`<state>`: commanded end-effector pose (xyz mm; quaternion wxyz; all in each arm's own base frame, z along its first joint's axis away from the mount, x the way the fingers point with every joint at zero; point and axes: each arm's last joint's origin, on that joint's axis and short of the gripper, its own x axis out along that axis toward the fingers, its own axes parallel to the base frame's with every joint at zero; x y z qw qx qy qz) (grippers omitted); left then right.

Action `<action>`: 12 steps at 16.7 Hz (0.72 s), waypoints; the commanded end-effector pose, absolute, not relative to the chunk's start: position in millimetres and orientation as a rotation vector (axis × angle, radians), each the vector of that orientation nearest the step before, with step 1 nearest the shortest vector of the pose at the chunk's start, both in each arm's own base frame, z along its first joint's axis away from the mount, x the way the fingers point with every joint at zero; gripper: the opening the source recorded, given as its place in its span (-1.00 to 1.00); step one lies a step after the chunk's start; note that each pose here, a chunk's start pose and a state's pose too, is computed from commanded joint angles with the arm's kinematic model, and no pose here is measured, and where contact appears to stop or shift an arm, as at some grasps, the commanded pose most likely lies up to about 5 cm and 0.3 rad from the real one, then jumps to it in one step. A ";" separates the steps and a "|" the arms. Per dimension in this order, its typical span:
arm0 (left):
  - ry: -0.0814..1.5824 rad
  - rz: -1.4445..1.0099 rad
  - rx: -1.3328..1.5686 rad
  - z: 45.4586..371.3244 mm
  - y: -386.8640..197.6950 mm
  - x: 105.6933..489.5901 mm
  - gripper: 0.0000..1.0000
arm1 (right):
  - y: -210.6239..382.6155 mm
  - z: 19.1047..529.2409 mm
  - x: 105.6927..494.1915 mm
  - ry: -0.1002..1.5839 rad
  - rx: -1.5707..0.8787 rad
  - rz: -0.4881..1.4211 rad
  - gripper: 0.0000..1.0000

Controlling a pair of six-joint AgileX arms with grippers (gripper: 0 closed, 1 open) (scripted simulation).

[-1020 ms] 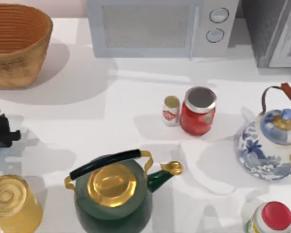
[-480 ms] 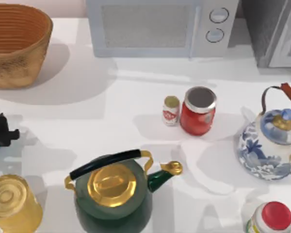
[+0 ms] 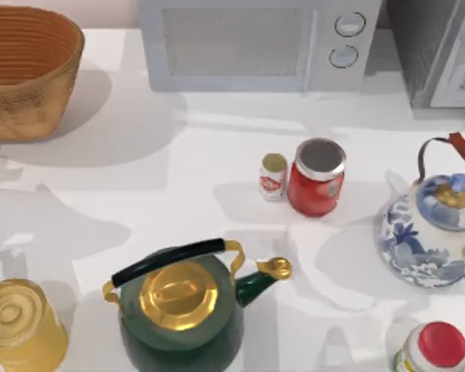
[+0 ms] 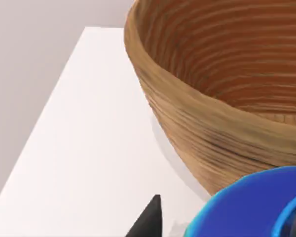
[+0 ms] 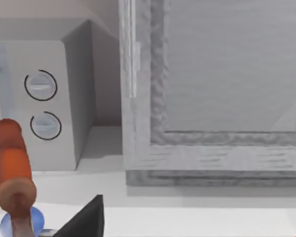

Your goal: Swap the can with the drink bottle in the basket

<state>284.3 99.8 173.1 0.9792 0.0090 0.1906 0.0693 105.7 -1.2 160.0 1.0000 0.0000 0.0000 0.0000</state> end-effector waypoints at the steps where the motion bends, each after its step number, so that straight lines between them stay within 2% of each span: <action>1: 0.378 0.149 0.019 189.0 105.5 290.4 -1.00 | -1.2 160.0 105.7 0.000 0.000 0.000 1.00; 7: 0.406 0.106 0.008 278.6 105.7 342.2 -1.00 | -1.2 160.0 105.7 0.000 0.000 0.000 1.00; 12: 0.460 0.020 -0.008 327.3 74.7 380.7 -1.00 | -1.2 160.0 105.7 0.000 0.000 0.000 1.00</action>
